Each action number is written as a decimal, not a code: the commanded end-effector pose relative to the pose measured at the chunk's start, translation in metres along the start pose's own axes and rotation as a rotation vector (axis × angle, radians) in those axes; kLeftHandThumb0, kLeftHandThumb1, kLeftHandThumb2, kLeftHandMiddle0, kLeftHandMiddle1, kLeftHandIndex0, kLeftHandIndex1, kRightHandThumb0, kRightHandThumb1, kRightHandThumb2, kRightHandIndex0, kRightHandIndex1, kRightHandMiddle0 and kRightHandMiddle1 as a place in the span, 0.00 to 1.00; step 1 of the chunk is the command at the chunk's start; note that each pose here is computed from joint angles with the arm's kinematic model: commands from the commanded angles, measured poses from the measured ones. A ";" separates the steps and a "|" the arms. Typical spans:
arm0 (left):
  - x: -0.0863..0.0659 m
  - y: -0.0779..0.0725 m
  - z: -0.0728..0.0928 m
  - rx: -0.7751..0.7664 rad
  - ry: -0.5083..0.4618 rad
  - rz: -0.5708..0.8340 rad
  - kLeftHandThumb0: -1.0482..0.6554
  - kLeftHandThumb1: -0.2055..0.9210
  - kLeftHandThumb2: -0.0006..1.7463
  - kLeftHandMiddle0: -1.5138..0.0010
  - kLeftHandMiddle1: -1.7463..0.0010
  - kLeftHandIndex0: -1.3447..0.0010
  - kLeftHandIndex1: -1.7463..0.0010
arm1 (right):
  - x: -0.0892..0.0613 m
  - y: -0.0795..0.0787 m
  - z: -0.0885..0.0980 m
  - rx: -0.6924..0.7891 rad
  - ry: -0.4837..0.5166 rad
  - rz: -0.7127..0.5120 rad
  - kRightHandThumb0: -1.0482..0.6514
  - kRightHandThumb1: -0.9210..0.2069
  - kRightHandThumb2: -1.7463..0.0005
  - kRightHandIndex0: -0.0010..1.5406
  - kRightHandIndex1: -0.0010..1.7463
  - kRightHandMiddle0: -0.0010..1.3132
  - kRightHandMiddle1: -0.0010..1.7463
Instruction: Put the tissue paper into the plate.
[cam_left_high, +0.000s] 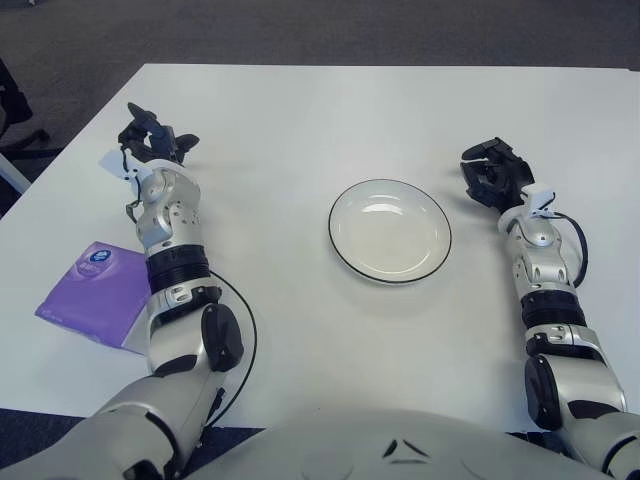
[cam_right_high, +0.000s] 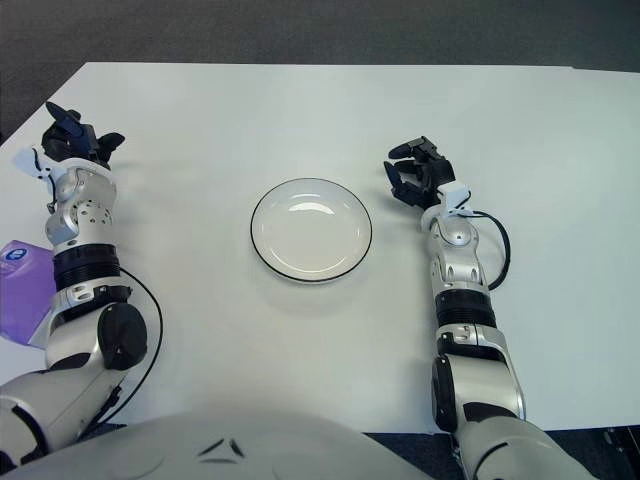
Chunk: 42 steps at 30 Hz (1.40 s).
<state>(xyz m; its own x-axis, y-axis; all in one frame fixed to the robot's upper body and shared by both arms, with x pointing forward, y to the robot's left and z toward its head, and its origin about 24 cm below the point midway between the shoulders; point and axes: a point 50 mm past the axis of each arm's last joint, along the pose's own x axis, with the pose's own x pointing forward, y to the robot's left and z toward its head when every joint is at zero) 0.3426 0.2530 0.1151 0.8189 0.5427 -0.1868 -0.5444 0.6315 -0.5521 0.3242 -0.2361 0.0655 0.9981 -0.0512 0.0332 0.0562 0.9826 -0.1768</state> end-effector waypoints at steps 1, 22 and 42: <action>0.003 -0.009 -0.002 0.024 0.050 -0.142 0.41 1.00 0.29 0.45 0.00 0.84 0.00 | -0.020 0.005 -0.042 0.011 0.190 0.024 0.61 0.21 0.62 0.38 0.83 0.28 0.83; -0.022 -0.041 -0.031 0.139 0.232 -0.538 0.41 0.99 0.30 0.46 0.00 0.84 0.00 | -0.022 0.005 -0.044 -0.008 0.200 0.038 0.61 0.21 0.62 0.38 0.83 0.28 0.84; -0.100 -0.080 0.007 0.419 -0.216 -1.095 0.41 0.98 0.30 0.47 0.00 0.83 0.00 | -0.023 0.005 -0.044 -0.015 0.204 0.045 0.61 0.21 0.62 0.38 0.82 0.27 0.85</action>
<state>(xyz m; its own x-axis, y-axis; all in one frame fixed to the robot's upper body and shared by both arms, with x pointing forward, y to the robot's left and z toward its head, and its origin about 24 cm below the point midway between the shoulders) 0.3129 0.1525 0.1743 0.8857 -0.3293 0.3273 0.3831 0.9166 -0.1143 0.3227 -0.2359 0.0656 0.9990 -0.0307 0.0321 0.0365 0.9795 -0.1979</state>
